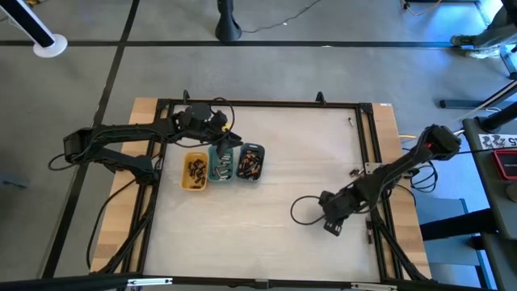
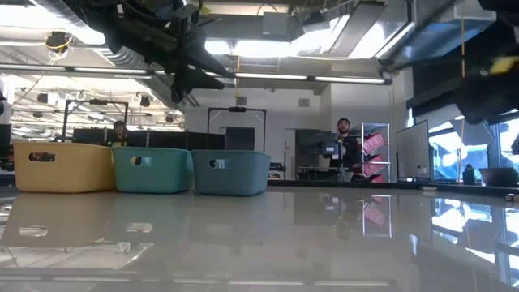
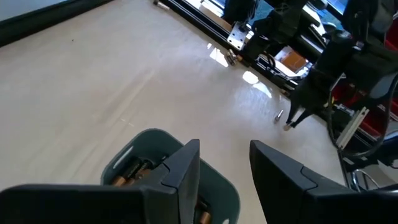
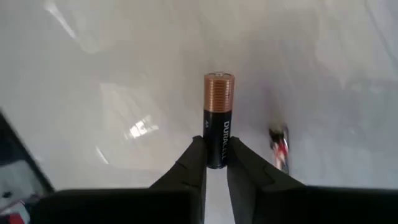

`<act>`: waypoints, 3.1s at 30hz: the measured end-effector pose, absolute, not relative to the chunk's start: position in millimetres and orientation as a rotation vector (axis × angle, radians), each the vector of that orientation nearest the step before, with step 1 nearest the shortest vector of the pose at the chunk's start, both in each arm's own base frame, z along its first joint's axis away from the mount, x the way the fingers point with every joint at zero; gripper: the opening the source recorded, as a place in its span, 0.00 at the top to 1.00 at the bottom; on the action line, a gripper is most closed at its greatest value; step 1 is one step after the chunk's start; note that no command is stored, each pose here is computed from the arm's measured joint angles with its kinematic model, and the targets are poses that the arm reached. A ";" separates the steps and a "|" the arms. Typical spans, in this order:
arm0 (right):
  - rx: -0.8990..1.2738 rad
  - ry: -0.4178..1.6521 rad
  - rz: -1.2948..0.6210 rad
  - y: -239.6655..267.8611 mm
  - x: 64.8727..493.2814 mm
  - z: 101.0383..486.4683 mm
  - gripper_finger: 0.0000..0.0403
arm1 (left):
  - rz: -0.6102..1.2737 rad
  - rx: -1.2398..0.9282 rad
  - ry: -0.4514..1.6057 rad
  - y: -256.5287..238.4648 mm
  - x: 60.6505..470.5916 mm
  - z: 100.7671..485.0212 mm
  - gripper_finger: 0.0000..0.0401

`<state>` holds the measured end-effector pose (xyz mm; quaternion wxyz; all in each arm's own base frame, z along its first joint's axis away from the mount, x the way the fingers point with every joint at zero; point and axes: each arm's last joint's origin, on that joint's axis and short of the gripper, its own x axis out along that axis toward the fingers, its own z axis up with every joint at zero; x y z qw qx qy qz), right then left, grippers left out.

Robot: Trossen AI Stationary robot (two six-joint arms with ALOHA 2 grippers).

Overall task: Sort batteries
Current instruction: Put the large black battery into the blue bin

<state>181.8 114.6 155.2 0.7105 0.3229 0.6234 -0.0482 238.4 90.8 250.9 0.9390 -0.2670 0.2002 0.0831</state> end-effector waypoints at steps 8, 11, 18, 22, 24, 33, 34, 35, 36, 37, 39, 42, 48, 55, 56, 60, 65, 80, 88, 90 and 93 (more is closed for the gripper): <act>0.755 1.105 -0.122 95.7 197.0 176.9 0.91 | 0.149 -0.542 0.434 85.3 239.6 249.1 0.68; 0.761 0.985 -0.122 84.7 206.1 185.2 0.91 | 0.095 -0.521 0.425 79.9 242.1 250.9 0.68; 0.779 0.728 -0.110 52.9 231.7 200.3 0.91 | -0.027 -0.492 0.364 67.4 249.9 256.5 0.68; 0.757 0.582 -0.092 31.7 243.0 210.6 0.91 | -0.108 -0.488 0.318 60.8 259.8 257.0 0.68; 0.743 0.514 -0.103 20.4 246.9 215.1 0.91 | -0.135 -0.505 0.295 58.6 265.7 255.9 0.68; 0.722 0.257 -0.105 -19.4 257.0 234.4 0.91 | -0.191 -0.662 0.122 61.8 296.7 246.1 0.68; 0.721 0.218 -0.094 -21.7 258.5 237.4 0.91 | -0.203 -0.681 0.101 62.5 299.8 244.7 0.68; 0.722 0.192 -0.084 -23.3 259.5 239.4 0.91 | -0.214 -0.698 0.077 63.1 302.8 243.4 0.68; 0.722 0.164 -0.072 -25.4 260.6 241.5 0.91 | -0.225 -0.716 0.052 63.8 305.6 242.1 0.68; 0.720 0.127 -0.063 -27.2 262.2 243.9 0.91 | -0.233 -0.737 0.037 64.4 307.9 240.5 0.68; 0.719 0.088 -0.042 -27.3 263.6 247.1 0.91 | -0.243 -0.772 0.028 65.2 311.5 236.0 0.68; 0.724 0.078 -0.035 -26.5 263.9 248.1 0.91 | -0.236 -0.805 0.033 68.5 313.5 231.3 0.68; 0.764 0.068 0.007 -25.4 264.2 250.4 0.91 | -0.204 -0.765 -0.003 73.7 313.1 232.6 0.68; 0.765 0.068 0.008 -25.4 264.8 249.8 0.91 | -0.168 -0.661 -0.020 71.9 317.5 236.5 0.68; 0.765 0.072 0.012 -25.3 265.1 249.3 0.91 | -0.162 -0.641 -0.027 71.3 318.6 238.0 0.68; 0.765 0.073 0.014 -25.3 265.2 249.1 0.91 | -0.142 -0.627 -0.031 72.9 324.6 237.3 0.68; 0.765 0.084 0.030 -24.8 265.1 248.7 0.91 | -0.140 -0.656 -0.024 74.4 334.2 231.9 0.68; 0.761 0.089 0.029 -24.8 265.0 248.3 0.91 | -0.184 -0.600 -0.030 70.5 355.2 237.0 0.68; 0.761 0.089 0.029 -24.8 265.0 248.4 0.91 | -0.190 -0.596 -0.027 69.4 357.9 235.8 0.70; 0.761 0.089 0.029 -24.8 265.0 248.3 0.91 | -0.190 -0.592 -0.028 69.5 357.9 235.8 0.73; 0.760 0.089 0.028 -24.8 265.0 248.3 0.91 | -0.190 -0.592 -0.029 69.5 357.9 235.9 0.82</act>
